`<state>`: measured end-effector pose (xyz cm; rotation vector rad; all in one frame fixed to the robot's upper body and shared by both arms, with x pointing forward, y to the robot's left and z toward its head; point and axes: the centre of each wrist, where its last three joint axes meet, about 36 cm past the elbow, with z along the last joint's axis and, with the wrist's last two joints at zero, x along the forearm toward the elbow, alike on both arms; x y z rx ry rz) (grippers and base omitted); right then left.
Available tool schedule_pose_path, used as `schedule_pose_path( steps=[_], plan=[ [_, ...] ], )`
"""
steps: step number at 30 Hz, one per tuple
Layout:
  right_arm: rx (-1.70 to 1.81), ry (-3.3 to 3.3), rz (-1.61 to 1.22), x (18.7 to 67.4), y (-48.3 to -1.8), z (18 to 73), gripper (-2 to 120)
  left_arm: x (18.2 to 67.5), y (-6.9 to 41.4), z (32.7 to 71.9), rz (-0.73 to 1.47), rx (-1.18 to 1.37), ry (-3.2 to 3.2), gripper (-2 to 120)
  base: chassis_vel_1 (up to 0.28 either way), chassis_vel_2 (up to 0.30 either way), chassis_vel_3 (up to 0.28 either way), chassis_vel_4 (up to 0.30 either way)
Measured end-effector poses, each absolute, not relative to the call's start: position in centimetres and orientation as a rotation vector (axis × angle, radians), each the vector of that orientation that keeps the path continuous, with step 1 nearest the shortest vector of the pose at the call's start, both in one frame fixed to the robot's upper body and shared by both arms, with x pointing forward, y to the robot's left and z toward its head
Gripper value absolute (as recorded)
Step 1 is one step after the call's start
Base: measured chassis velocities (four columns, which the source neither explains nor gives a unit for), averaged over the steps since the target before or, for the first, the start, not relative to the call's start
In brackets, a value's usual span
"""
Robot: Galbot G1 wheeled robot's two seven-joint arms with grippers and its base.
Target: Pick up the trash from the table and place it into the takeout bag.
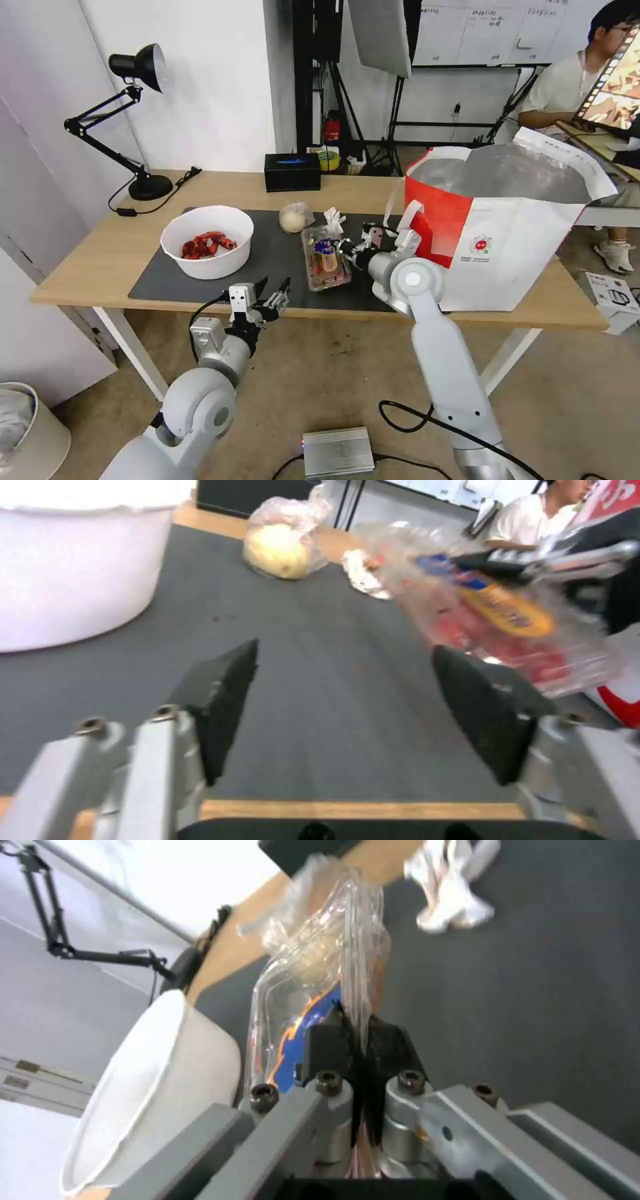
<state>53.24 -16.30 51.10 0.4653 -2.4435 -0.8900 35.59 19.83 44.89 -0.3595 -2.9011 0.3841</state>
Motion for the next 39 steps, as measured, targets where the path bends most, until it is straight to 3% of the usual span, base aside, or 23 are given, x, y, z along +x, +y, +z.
schedule_pose_path(
  steps=[6,20,39],
  plan=[
    [0.542,-2.564,-0.845,51.6,-17.2,52.7,0,35.1,20.3,44.6,0.379,-0.322,-2.917,99,0.000,0.000,0.000,0.000],
    [0.587,-2.840,-0.793,49.5,-18.1,55.5,0,34.4,20.0,44.2,0.383,-0.298,-2.912,100,0.000,0.000,0.000,0.000],
    [0.434,-3.208,-0.873,46.7,-23.3,59.6,0,33.7,19.2,43.7,0.380,-0.279,-2.896,100,0.000,0.000,0.000,0.000]
  ],
)
